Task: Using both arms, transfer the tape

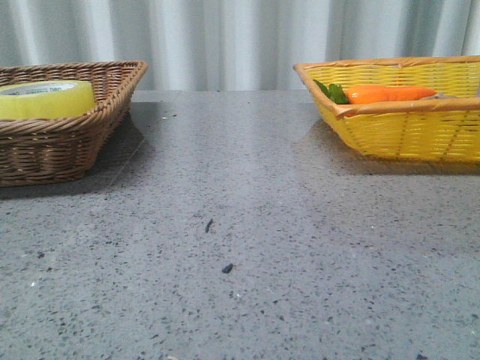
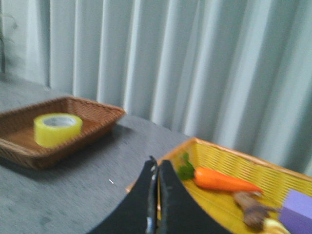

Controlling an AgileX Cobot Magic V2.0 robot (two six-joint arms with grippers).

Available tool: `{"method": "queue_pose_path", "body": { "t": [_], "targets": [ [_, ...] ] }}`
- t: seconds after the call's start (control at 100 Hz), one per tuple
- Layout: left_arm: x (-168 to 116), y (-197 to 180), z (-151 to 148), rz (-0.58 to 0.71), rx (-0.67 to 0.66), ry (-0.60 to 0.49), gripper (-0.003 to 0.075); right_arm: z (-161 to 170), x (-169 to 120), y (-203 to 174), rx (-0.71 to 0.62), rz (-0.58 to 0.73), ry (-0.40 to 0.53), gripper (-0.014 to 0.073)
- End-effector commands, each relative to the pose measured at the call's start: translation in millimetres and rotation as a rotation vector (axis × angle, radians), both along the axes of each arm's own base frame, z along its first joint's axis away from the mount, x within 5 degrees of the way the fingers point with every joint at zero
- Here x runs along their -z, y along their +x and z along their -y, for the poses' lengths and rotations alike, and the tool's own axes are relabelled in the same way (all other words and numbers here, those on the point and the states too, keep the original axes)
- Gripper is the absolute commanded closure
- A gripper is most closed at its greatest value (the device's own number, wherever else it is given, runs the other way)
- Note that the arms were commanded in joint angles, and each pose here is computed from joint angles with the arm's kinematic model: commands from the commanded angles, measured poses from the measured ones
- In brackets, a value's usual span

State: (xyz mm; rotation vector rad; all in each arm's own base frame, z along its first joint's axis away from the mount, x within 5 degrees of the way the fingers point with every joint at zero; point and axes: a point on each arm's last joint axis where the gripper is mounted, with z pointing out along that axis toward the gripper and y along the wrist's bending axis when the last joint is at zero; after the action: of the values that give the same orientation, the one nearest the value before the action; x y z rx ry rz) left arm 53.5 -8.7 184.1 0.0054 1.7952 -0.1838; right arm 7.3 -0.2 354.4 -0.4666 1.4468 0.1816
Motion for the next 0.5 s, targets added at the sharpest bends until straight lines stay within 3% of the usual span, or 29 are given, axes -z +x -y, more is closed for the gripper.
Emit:
{"method": "queue_pose_path", "body": {
  "t": [0.0,0.24,0.49],
  "targets": [
    [-6,0,0,0.101,-0.005,-0.029,0.0741,2,2,6,0.088,0.029,-0.073,0.0657],
    [-6,0,0,0.101,-0.005,-0.029,0.0741,0,81,38,0.331,-0.200,-0.165,0.0657],
    [-6,0,0,0.101,-0.005,-0.029,0.0741,5,133,50,0.485,-0.278,-0.087,0.0657]
  ]
}}
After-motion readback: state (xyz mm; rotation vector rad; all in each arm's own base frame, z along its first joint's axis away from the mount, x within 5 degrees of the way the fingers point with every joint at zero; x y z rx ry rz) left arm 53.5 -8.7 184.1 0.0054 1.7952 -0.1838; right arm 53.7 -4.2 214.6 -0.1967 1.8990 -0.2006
